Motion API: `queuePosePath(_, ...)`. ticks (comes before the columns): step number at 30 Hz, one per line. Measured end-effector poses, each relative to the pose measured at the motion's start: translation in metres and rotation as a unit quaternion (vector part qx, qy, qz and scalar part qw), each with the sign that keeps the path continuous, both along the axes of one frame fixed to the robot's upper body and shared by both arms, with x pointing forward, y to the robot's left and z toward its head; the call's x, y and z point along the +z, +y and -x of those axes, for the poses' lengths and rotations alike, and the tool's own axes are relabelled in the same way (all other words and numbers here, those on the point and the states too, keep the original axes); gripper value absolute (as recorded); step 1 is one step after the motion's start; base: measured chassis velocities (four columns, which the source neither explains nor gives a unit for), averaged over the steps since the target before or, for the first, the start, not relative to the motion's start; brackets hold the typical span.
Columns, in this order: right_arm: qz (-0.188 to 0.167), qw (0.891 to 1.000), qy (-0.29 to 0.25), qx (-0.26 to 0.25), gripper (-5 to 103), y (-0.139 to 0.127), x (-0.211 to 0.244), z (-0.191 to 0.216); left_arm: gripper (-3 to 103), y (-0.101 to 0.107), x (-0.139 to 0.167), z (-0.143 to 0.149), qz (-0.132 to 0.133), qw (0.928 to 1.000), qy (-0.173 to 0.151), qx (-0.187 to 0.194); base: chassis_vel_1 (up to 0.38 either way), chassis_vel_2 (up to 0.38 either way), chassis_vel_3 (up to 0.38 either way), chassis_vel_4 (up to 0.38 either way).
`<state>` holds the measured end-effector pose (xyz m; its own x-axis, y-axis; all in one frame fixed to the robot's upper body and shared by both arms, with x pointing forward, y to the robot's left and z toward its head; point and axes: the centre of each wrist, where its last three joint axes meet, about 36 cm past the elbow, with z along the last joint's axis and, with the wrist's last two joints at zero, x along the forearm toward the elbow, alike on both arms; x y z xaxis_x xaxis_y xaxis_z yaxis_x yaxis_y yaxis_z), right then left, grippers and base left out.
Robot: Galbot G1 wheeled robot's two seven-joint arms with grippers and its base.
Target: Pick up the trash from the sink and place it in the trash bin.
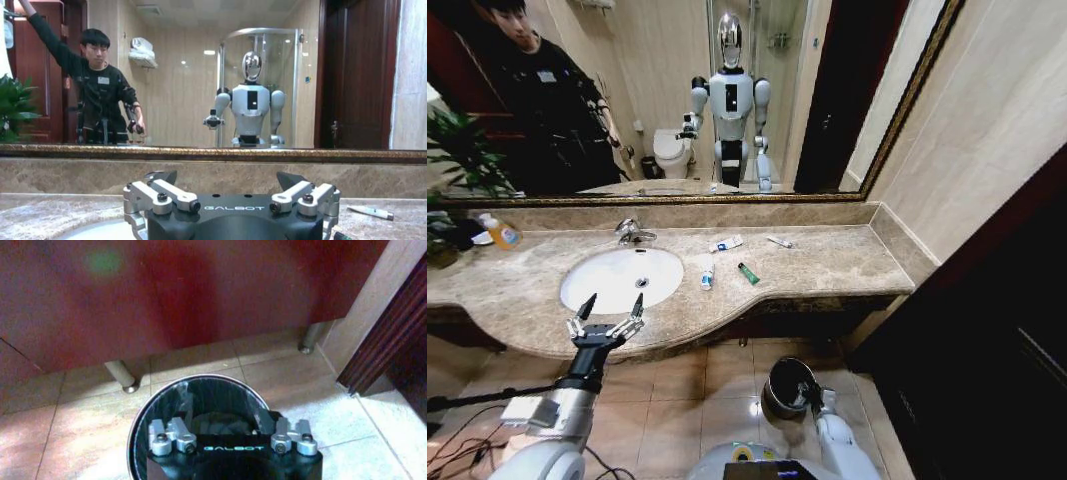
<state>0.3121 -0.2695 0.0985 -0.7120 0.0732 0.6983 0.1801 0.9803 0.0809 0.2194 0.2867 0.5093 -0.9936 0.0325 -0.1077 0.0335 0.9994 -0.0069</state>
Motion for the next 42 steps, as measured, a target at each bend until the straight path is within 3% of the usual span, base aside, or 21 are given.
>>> queuePosePath(1, 0.000, 1.000, 0.000, 0.000, 70, 0.000, 0.000, 0.000, 100, 0.000, 0.000, 0.000, 0.000, 1.0000, 0.000, 0.000, 0.000, 0.000, 0.000, 0.000)
queuePosePath(4, -0.001, 1.000, 0.000, -0.001, 86, 0.001, 0.000, 0.000, 100, 0.000, 0.000, 0.000, 0.000, 1.0000, 0.000, 0.000, 0.000, 0.000, 0.000, 0.000)
queuePosePath(8, -0.001, 1.000, -0.002, -0.002, 99, 0.002, 0.001, 0.000, 100, 0.000, 0.000, 0.000, 0.000, 1.0000, 0.000, 0.000, 0.000, 0.000, 0.000, 0.000)
queuePosePath(21, -0.004, 1.000, -0.006, -0.009, 100, 0.001, 0.005, 0.000, 100, 0.000, 0.000, 0.000, 0.000, 1.0000, 0.000, 0.000, 0.000, 0.000, 0.000, 0.000)
queuePosePath(28, -0.032, 0.996, -0.078, -0.034, 100, 0.007, 0.048, 0.003, 100, 0.000, 0.000, 0.000, 0.000, 1.0000, 0.000, 0.000, 0.000, 0.000, 0.000, 0.000)
queuePosePath(31, -0.015, 0.988, -0.148, -0.033, 100, 0.011, 0.075, 0.007, 100, 0.000, 0.000, 0.000, 0.000, 1.0000, 0.000, 0.000, 0.000, 0.000, 0.000, 0.000)
queuePosePath(35, -0.014, 0.981, -0.193, -0.022, 100, 0.012, 0.105, 0.008, 100, 0.000, 0.000, 0.000, 0.000, 1.0000, 0.000, 0.000, 0.000, 0.000, 0.000, 0.000)
queuePosePath(38, -0.017, 0.963, -0.270, 0.013, 100, 0.017, 0.162, 0.009, 100, 0.000, 0.000, 0.000, 0.000, 1.0000, 0.000, 0.000, 0.000, 0.000, 0.000, 0.000)
queuePosePath(39, -0.017, 0.963, -0.270, 0.013, 100, 0.017, 0.162, 0.009, 100, 0.000, 0.000, 0.000, 0.000, 1.0000, 0.000, 0.000, 0.000, 0.000, 0.000, 0.000)
queuePosePath(42, -0.017, 0.943, -0.330, 0.049, 100, 0.024, 0.211, 0.012, 100, 0.000, 0.000, 0.000, 0.000, 1.0000, 0.000, 0.000, 0.000, 0.000, 0.000, 0.000)
